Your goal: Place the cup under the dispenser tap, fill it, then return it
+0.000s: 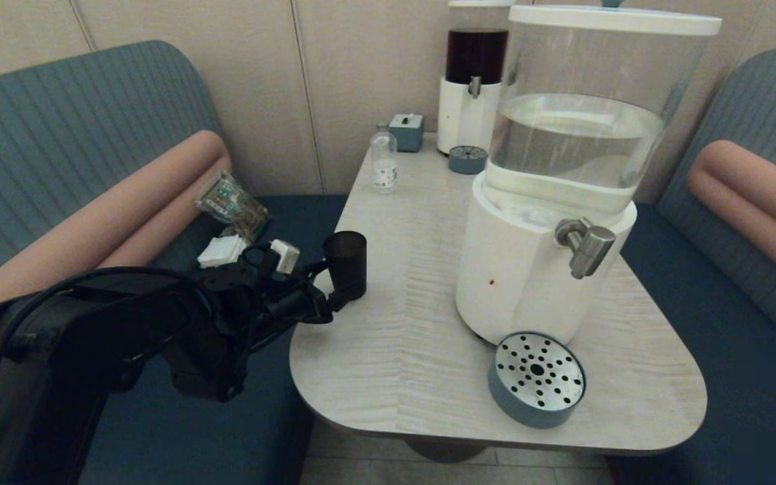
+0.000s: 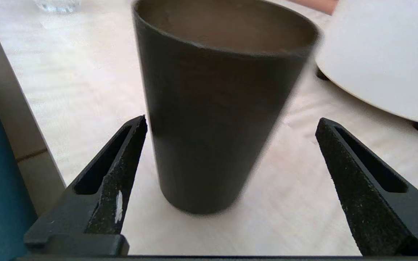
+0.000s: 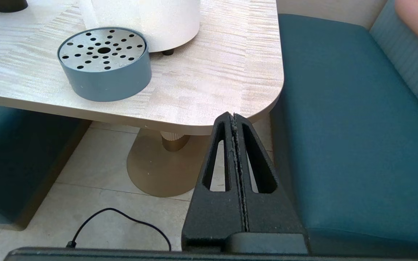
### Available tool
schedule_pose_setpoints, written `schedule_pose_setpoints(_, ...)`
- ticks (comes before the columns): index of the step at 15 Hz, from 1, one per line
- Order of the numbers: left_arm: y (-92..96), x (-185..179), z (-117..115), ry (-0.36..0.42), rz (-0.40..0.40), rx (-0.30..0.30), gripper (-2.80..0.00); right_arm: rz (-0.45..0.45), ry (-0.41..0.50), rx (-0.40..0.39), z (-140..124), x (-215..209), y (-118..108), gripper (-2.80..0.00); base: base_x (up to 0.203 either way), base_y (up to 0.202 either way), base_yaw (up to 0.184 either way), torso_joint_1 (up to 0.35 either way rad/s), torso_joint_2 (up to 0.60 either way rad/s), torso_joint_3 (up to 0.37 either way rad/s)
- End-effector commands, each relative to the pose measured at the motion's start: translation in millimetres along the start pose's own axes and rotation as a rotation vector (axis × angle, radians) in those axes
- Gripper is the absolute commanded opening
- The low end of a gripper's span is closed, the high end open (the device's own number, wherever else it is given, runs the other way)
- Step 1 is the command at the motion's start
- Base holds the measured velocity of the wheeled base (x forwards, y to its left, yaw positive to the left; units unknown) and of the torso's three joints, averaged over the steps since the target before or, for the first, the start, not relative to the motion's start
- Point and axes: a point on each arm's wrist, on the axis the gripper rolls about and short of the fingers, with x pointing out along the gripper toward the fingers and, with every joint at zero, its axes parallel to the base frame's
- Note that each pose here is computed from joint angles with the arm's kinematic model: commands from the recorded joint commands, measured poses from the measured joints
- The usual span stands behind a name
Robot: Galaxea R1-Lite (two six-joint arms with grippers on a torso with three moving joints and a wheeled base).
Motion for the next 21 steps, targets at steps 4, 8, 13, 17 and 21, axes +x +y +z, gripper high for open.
schedule_pose_setpoints(4,-17.9,-23,20,0.026,-0.004,-0.008,0.0,0.001,-0.003,0.0,0,0,0,-2.8,0.0,0.0,0.0,0.0,0.0,0.0)
schedule_pose_setpoints(8,-30.7,-40,36,0.038,-0.003,-0.012,0.0,0.001,-0.003,-0.003,0,0,0,-2.8,0.0,0.0,0.0,0.0,0.0,0.0)
schedule_pose_setpoints(13,-58.4,-75,77,0.018,-0.007,0.016,0.0,0.001,-0.003,-0.003,0,0,0,-2.8,0.0,0.0,0.0,0.0,0.0,0.0)
schedule_pose_setpoints(17,-92.7,-122,107,0.005,0.0,0.019,-2.8,0.001,-0.003,-0.003,0,0,0,-2.8,0.0,0.0,0.0,0.0,0.0,0.0)
schedule_pose_setpoints(21,-116.6,-155,139,-0.086,0.059,0.042,-2.8,0.001,-0.003,0.0,0,0,0,-2.8,0.0,0.0,0.0,0.0,0.0,0.0)
